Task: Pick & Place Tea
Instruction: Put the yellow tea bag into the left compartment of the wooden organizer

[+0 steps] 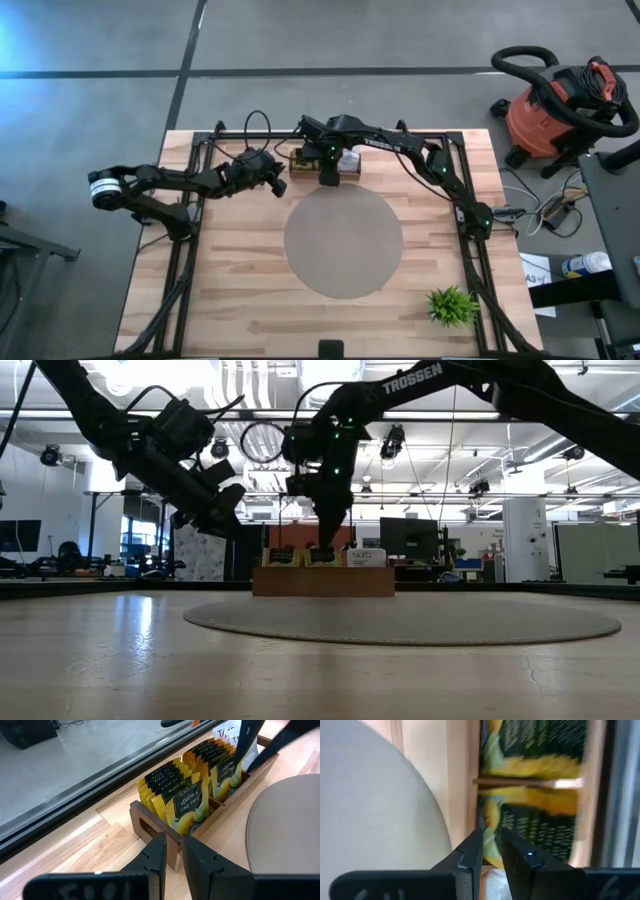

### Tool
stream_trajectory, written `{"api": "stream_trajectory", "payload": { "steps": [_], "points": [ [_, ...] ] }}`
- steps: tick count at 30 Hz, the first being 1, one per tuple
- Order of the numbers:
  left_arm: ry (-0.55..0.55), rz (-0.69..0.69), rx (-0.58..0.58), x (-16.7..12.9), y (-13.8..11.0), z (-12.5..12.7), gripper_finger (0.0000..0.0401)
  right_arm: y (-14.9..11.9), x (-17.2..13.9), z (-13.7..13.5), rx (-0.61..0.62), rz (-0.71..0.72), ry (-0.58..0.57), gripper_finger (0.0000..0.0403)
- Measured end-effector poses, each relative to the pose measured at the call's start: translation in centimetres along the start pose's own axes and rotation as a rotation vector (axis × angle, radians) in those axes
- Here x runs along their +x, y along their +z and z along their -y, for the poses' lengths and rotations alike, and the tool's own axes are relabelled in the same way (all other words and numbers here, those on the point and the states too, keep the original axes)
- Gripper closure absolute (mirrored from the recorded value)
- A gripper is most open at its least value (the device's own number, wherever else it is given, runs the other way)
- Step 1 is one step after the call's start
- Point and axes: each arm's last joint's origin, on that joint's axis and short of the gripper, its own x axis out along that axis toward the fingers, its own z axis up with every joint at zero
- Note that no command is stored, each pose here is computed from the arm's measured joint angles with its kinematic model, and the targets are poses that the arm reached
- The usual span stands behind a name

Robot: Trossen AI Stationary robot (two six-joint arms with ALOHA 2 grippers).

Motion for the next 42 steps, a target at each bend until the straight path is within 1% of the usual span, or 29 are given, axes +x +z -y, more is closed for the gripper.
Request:
{"api": "stream_trajectory", "payload": {
  "steps": [3, 7, 11, 17, 23, 27, 30, 33, 38, 42],
  "points": [
    [0.000, 0.000, -0.001, 0.0, 0.0, 0.0, 0.0346, 0.2, -1.2, 0.1, -0.002, 0.039, -0.017, 0.0331],
    [0.001, 0.000, -0.001, 0.0, 0.0, 0.0, 0.0346, 0.2, -1.0, 0.7, 0.004, 0.042, -0.061, 0.0314],
    [0.001, 0.000, -0.001, 0.0, 0.0, 0.0, 0.0346, 0.1, -0.9, 1.0, 0.005, 0.042, -0.068, 0.0296],
    [0.001, 0.000, -0.001, 0.0, 0.0, 0.0, 0.0346, -0.4, 0.4, 0.6, -0.009, 0.000, -0.049, 0.0277],
    [0.001, 0.000, -0.001, 0.0, 0.0, 0.0, 0.0346, -1.1, 1.7, 0.3, -0.011, -0.051, -0.028, 0.0272],
    [0.001, 0.000, -0.001, 0.0, 0.0, 0.0, 0.0346, -0.9, 1.6, 0.0, 0.005, -0.031, 0.013, 0.0284],
    [0.001, 0.000, -0.001, 0.0, 0.0, 0.0, 0.0346, -0.6, 1.3, 0.0, 0.007, -0.010, 0.009, 0.0302],
    [0.001, 0.000, -0.001, 0.0, 0.0, 0.0, 0.0346, -0.5, 0.9, 0.1, 0.009, 0.003, 0.003, 0.0328],
    [0.001, 0.000, -0.001, 0.0, 0.0, 0.0, 0.0346, -0.2, 0.4, 0.2, 0.011, 0.020, -0.004, 0.0383],
    [0.007, 0.010, -0.003, -0.2, 0.2, -0.1, 0.0346, -0.1, -0.3, 0.3, 0.010, 0.020, -0.003, 0.0394]
  ]
}}
